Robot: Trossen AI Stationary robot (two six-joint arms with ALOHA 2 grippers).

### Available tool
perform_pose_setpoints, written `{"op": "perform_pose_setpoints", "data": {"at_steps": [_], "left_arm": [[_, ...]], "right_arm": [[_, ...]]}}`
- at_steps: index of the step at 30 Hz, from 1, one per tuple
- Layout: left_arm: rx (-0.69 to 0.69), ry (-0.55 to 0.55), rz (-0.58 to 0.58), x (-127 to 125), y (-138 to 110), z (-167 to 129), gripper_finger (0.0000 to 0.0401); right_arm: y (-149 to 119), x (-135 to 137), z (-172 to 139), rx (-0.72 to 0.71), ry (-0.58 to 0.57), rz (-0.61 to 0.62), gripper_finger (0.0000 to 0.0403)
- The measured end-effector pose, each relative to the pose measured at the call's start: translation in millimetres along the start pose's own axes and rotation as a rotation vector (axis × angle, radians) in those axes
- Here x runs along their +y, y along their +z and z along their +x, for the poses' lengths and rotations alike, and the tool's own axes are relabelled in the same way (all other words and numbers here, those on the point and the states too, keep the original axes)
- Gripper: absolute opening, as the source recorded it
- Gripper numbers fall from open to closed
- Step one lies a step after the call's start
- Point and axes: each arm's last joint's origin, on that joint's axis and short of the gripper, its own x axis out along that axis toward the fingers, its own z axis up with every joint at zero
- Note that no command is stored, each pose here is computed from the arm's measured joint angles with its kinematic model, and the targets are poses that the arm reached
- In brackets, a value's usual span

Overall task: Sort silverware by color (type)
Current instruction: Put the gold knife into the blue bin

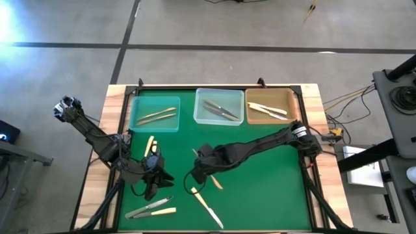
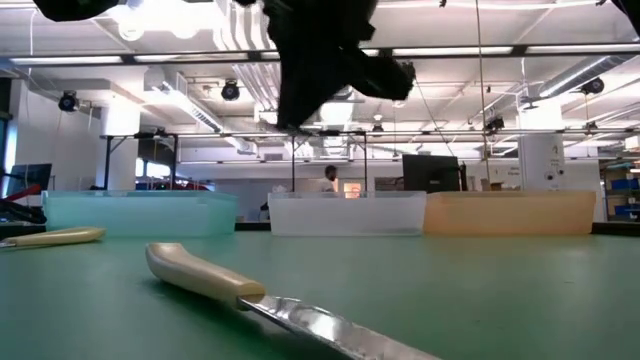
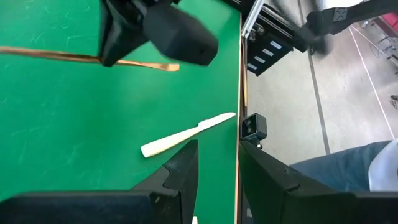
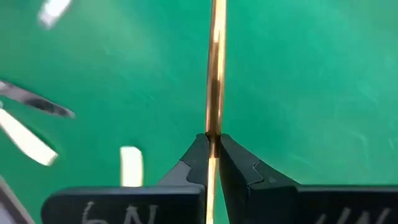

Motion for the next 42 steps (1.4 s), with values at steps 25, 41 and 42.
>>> {"op": "perform_pose_setpoints", "data": {"at_steps": [25, 41, 42], "left_arm": [[0.01, -0.033, 0.055, -1.8, 0.7, -0.3, 0.0098], [-0.204, 0.14, -0.002, -1.5, 5.0, 27.8, 0.0098], [-0.198, 0.15, -0.005, 0.5, 5.8, 28.6, 0.0098]], "right_arm": [[30.4, 24.2, -63.0, -0.287, 0.364, -0.267, 0.0011], [34.5, 26.3, -65.2, -0.357, 0.365, -0.141, 0.0011], [34.4, 25.8, -65.0, -0.363, 0.352, -0.132, 0.0011]]}}
